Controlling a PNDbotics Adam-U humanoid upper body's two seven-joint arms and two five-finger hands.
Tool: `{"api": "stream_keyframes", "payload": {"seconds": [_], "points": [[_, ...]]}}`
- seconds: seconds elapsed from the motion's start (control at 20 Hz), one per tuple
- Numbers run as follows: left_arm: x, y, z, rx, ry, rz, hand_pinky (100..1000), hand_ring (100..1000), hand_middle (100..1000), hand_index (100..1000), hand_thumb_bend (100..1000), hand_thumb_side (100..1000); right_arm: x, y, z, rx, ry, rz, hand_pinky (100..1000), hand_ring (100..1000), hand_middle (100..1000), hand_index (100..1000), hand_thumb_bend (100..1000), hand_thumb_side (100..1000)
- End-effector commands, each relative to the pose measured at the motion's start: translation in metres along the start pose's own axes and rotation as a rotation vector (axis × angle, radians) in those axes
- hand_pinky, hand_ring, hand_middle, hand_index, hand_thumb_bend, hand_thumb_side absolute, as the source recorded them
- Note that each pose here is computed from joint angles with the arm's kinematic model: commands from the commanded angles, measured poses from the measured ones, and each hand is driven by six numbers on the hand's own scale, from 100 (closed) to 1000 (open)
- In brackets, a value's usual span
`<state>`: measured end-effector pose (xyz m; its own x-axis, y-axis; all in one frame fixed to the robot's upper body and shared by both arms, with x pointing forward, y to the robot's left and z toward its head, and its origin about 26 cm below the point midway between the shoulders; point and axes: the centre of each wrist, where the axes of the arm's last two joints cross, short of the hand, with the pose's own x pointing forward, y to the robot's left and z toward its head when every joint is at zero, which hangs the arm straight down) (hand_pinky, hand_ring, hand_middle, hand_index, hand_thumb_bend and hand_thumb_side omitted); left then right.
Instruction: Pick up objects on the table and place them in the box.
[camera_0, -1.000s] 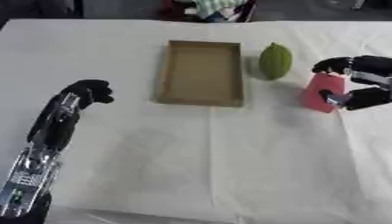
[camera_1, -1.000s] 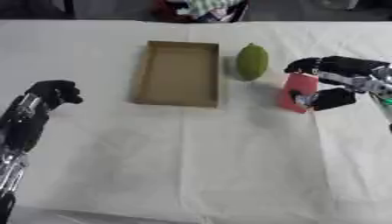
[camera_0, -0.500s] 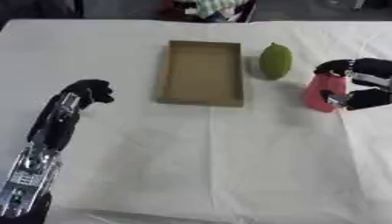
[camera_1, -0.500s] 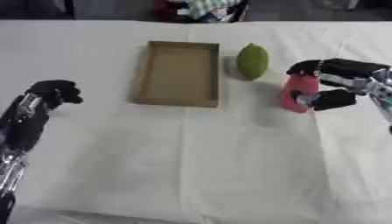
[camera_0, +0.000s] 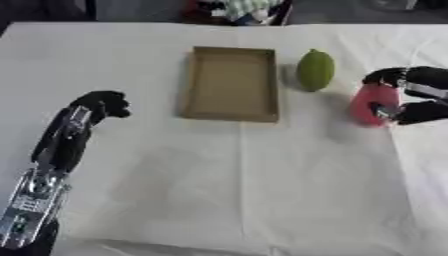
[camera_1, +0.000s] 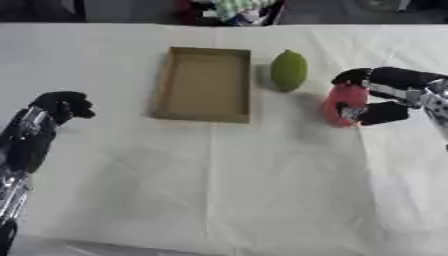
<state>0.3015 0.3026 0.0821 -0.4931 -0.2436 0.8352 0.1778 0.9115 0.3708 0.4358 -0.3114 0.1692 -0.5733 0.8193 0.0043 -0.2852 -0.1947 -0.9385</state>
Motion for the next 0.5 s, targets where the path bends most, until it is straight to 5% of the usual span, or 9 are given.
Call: {"api": "stream_keyframes", "payload": {"seconds": [0.05, 0.3, 0.45, 0.5], "points": [[0.0055, 0.0058, -0.0037, -0.013, -0.017, -0.024, 709, 622, 611, 754, 100, 1000, -0.0077, -0.0009, 0.0052, 0.012, 0.031, 0.008, 836, 906, 967, 1000, 100, 924], [0.0052, 0.0055, -0.0035, -0.013, -0.016, -0.023, 710, 622, 611, 754, 100, 1000, -0.0092, 0.0024, 0.004, 0.027, 0.032, 0.006, 837, 904, 947, 1000, 100, 887], [0.0052, 0.0056, -0.0034, -0.012, -0.015, -0.023, 710, 622, 611, 754, 100, 1000, -0.0098, 0.0033, 0.0035, 0.031, 0.034, 0.006, 827, 878, 910, 1000, 100, 793], [0.0052, 0.0056, -0.0033, -0.012, -0.015, -0.023, 710, 622, 611, 754, 100, 1000, -0.0096, 0.0031, 0.0033, 0.029, 0.033, 0.007, 821, 855, 883, 1000, 100, 694]]}}
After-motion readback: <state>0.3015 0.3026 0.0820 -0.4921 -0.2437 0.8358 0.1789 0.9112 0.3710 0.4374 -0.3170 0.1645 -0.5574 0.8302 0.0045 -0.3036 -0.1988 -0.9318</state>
